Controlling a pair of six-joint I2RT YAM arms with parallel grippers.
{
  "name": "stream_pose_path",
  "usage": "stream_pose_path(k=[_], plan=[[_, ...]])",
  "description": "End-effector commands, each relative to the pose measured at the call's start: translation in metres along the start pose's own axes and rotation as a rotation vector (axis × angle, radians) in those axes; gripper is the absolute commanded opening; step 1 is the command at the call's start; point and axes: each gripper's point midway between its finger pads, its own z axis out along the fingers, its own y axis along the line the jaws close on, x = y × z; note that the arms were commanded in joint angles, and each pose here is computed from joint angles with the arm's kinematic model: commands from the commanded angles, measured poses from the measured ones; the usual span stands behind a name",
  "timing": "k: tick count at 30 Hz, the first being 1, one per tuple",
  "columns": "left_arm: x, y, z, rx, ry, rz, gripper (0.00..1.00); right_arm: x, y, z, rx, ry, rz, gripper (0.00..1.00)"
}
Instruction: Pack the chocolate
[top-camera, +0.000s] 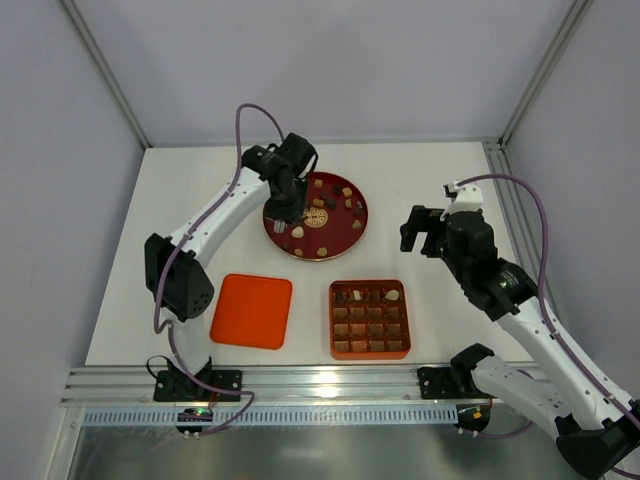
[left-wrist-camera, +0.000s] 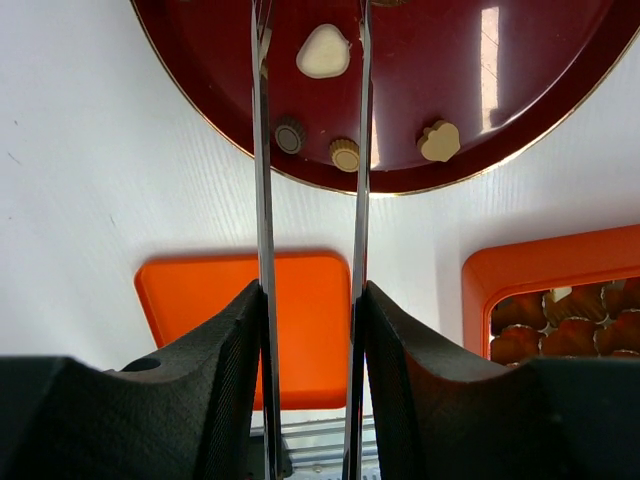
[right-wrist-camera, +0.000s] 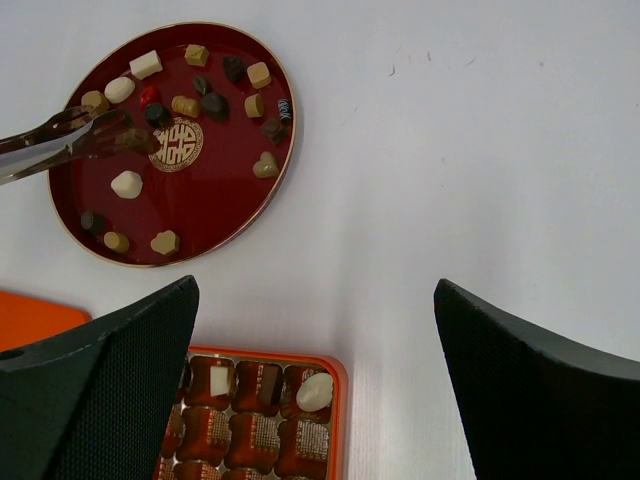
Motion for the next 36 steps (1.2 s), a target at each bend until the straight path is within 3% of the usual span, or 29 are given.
stream_pose_path(k=[1,36], plan=[[-0.020,0.005,-0.013,0.021,-0.085,-0.009,0.42,-0.015,0.007,-0.001,-0.025,-0.047,0.014,1.00],[-0.026,0.003,0.037,0.092,0.022,0.004,0.41,-0.016,0.001,-0.004,-0.001,-0.049,0.010,1.00]])
